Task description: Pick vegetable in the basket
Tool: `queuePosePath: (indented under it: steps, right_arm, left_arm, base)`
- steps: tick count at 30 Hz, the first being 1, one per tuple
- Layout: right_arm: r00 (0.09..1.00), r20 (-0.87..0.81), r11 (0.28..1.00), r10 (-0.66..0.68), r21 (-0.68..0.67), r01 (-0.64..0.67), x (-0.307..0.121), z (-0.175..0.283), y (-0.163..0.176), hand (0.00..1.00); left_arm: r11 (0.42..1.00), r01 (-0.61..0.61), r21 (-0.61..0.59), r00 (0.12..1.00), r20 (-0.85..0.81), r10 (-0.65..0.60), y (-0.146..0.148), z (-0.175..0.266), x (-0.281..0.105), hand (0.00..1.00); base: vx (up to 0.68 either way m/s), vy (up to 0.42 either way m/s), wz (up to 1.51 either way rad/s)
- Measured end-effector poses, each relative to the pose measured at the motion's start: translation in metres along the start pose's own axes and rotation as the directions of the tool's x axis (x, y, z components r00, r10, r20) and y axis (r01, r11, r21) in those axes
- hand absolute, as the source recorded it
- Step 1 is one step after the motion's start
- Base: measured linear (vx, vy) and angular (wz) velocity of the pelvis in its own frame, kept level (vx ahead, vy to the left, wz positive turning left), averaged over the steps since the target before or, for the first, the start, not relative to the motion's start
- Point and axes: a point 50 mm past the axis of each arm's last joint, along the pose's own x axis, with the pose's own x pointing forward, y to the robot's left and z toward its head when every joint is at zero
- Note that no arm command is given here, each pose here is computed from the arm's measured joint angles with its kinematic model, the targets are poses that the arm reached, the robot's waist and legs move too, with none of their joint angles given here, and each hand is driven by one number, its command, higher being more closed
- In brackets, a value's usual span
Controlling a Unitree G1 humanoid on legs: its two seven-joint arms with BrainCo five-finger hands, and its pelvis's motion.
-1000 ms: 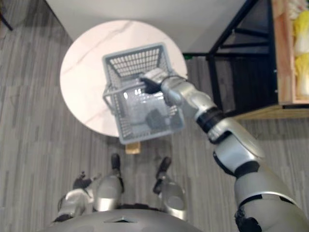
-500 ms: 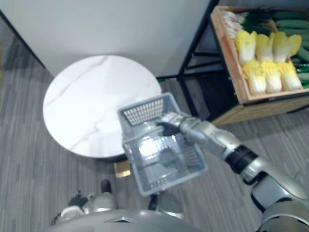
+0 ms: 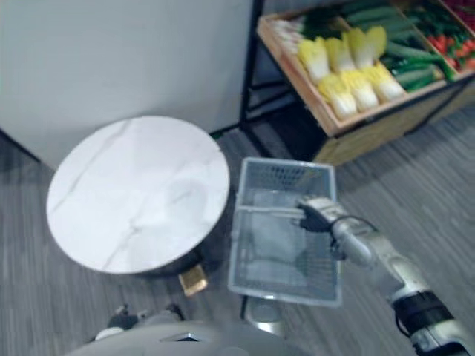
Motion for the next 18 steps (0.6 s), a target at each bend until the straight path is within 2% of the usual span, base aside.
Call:
queuePosePath:
  steps: [2,3,5,9,13,18]
  right_arm:
    - [1.0,0.002,1.0,0.002,-0.024,-0.002,0.003,0.0,0.0,1.0]
    - [1.0,0.006,0.999,0.0,-0.033,0.001,0.007,-0.001,0.0,1.0]
    - [0.999,0.035,0.998,-0.036,-0.059,0.038,0.023,0.003,-0.016,1.0]
    - [0.999,0.026,0.998,-0.034,-0.054,0.035,0.032,0.002,-0.016,1.0]
    - [0.997,0.035,0.995,-0.073,-0.066,0.075,0.038,0.004,-0.027,1.0]
    - [0.998,0.035,0.998,-0.043,-0.035,0.045,0.029,0.007,-0.01,1.0]
  left_arm:
    - [1.0,-0.003,0.003,1.0,0.01,0.003,0.001,0.004,0.001,0.0]
    - [0.999,-0.03,0.013,0.999,0.029,0.029,0.013,0.011,0.004,0.0]
    - [1.0,-0.008,-0.002,1.0,0.0,0.008,0.004,0.009,0.004,0.0]
    - [1.0,0.008,0.001,1.0,0.011,-0.008,-0.001,0.011,0.004,0.0]
    - [0.999,0.033,0.001,0.999,0.002,-0.033,-0.01,0.01,0.003,0.0]
    - [0.999,0.037,0.005,0.999,0.026,-0.037,-0.012,0.02,0.005,0.0]
  base:
    - [-0.03,0.117,-1.33]
    - [0.03,0.094,-1.62]
    - [-0.06,-0.008,-1.93]
    - [-0.05,-0.051,-1.24]
    - [0.03,-0.178,-0.85]
    - [-0.01,-0.156,-0.29]
